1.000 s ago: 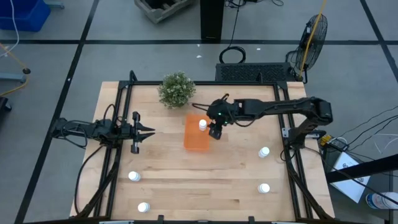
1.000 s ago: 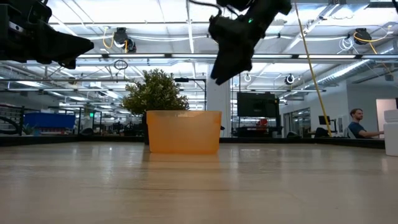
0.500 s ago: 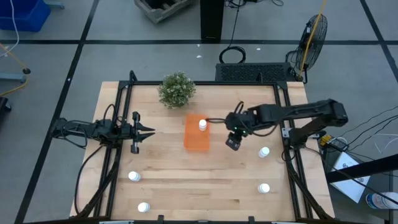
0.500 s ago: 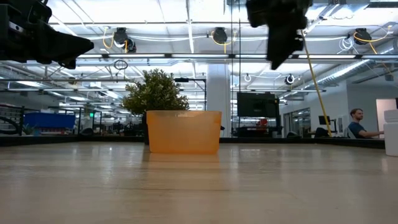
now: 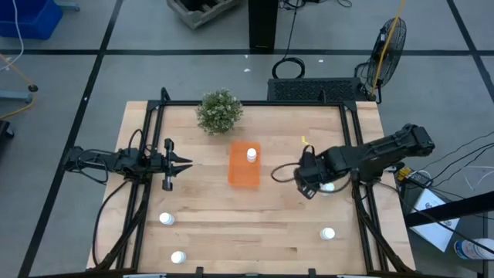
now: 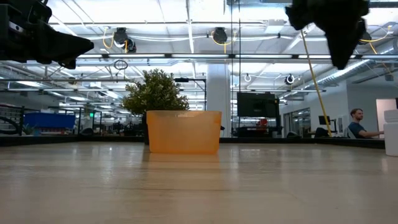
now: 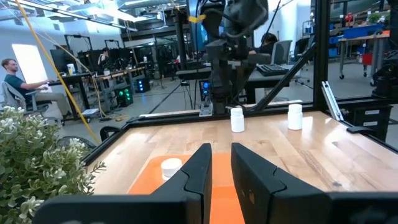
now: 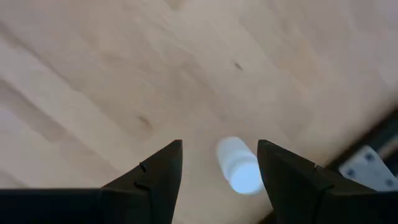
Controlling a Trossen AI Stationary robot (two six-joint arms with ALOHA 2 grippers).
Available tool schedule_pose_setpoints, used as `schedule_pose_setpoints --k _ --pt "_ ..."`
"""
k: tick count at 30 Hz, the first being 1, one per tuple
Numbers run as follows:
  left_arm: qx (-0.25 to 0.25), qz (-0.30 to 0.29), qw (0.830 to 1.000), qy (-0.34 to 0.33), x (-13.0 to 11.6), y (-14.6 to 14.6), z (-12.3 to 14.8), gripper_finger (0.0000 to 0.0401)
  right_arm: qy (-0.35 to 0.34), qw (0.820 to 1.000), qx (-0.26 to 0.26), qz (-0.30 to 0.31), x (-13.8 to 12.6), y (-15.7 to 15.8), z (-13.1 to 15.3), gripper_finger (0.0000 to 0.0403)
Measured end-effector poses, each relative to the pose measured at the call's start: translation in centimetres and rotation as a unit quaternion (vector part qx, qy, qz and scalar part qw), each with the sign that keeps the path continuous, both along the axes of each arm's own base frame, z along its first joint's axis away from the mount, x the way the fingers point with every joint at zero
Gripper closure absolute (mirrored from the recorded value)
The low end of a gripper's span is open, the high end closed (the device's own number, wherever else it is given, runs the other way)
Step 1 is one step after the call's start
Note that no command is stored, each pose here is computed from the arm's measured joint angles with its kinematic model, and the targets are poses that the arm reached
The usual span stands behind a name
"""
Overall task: Pick and place pill bottles into a basket
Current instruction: Put the white medicine bottle into the orange bin
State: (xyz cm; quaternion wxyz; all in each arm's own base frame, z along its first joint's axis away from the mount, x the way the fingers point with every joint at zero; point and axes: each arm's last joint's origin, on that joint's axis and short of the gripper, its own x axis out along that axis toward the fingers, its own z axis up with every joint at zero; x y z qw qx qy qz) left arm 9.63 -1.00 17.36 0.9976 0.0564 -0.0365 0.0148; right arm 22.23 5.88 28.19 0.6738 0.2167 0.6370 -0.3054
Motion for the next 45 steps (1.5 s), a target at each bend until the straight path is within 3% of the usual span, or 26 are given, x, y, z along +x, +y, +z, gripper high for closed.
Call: schedule_pose_setpoints --k 5,11,24,37,45 --pt "0.000 0.000 1.000 0.000 0.0 0.0 0.0 0.0334 0.035 0.999 -0.014 -0.033 -1.9 1.1 -1.7 0.0192" --pt "0.000 0.000 1.000 0.000 0.0 0.0 0.0 0.0334 0.064 0.995 -0.007 -0.073 -4.4 1.3 -3.6 0.0152" --pt "0.000 0.000 1.000 0.000 0.0 0.0 0.0 0.0334 0.029 0.994 0.021 -0.099 -6.9 0.8 -7.8 0.0100" --pt "0.000 0.000 1.000 0.000 0.0 0.0 0.0 0.0334 0.017 0.995 0.028 -0.095 -7.0 0.8 -9.3 0.0120" --pt "0.000 0.000 1.000 0.000 0.0 0.0 0.0 0.0334 0.002 0.995 0.035 -0.093 -6.7 0.9 -9.4 0.0165"
